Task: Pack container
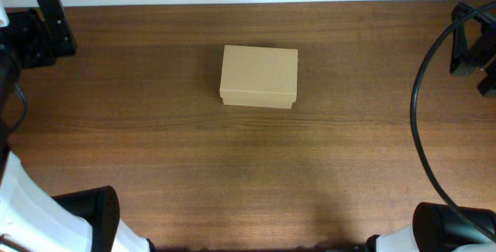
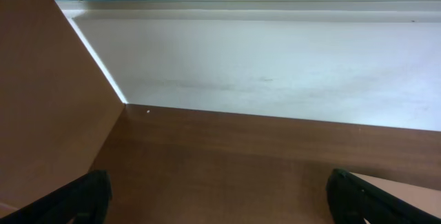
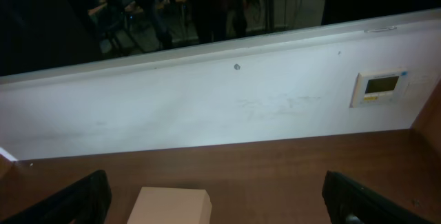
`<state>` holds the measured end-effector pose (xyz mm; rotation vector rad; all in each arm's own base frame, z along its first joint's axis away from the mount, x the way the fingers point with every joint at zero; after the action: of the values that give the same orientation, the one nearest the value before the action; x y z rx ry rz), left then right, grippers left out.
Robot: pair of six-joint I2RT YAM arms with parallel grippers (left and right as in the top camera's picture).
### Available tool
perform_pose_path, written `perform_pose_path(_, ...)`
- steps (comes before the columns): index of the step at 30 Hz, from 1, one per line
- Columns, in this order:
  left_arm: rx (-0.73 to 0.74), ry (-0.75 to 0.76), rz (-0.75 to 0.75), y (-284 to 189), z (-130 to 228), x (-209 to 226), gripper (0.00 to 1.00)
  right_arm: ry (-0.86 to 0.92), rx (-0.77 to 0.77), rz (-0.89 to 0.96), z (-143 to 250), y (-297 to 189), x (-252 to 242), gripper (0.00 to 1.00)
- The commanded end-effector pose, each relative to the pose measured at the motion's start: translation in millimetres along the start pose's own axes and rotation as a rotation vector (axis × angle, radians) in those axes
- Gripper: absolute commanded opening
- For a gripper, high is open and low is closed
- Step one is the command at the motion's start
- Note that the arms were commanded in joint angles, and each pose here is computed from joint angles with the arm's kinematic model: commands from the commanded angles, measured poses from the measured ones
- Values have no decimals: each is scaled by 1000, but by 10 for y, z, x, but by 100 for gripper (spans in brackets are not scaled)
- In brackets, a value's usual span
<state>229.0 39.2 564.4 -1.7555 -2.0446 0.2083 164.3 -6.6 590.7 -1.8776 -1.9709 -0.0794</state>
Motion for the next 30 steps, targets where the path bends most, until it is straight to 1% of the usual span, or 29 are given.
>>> perform_pose_path(1,15,-18,0,48,9,4,100,-4,2,13,7,-3,-6,99)
perform_pose_path(28,15,-18,0,48,9,4,100,-6,-2,12,8,-23,-2,99)
perform_pose_path(30,15,-18,0,48,9,4,100,0,20,18,30,-31,-6,99)
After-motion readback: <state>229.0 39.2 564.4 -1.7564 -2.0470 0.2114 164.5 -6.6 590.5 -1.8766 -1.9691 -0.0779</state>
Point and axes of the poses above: each gripper's point midway between its finger pads, its own y axis out along the fingers, its own x axis along the line the jaws close on, z = x × y, the point moved 10 cm from there along -y, back along the fingers, and after that the axes turned 10 degrees about y, right-handed, at the moved point
